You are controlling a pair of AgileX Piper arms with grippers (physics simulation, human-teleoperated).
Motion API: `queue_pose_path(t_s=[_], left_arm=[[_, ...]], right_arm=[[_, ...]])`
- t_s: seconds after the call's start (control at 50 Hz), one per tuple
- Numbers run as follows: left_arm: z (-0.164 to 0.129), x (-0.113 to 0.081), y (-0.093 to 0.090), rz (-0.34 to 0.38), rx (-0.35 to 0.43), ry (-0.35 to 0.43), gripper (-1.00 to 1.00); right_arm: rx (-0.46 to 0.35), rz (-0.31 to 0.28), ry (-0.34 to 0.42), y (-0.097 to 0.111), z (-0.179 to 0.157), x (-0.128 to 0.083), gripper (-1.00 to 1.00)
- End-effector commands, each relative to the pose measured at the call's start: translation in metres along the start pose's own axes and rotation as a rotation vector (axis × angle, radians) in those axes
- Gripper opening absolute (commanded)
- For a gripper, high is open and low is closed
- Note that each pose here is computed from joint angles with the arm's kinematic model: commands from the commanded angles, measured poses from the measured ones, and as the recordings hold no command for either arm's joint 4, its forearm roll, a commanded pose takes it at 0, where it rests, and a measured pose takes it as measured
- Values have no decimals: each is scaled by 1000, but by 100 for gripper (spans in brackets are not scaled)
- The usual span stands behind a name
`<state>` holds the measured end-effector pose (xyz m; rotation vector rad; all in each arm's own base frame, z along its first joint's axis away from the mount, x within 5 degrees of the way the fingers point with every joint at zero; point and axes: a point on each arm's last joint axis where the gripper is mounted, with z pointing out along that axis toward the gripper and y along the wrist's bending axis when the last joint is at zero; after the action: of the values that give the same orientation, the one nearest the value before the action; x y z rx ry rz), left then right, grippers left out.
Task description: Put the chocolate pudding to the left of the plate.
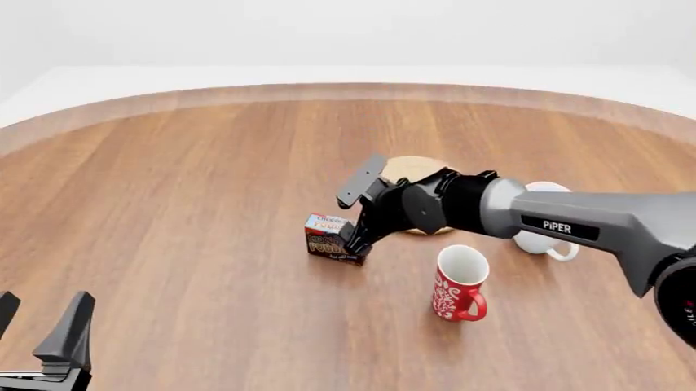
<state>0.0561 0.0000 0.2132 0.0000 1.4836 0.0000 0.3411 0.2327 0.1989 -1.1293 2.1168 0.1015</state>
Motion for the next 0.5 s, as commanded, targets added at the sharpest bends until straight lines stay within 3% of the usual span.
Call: queue_pose_path(t_s=[0.02,0.5], left_arm=[[0,0,0,0,0,0,100],[0,0,0,0,0,0,100]], right_arm=[[4,10,22,-5,10,7,100],[-6,10,25,0,23,7,100]])
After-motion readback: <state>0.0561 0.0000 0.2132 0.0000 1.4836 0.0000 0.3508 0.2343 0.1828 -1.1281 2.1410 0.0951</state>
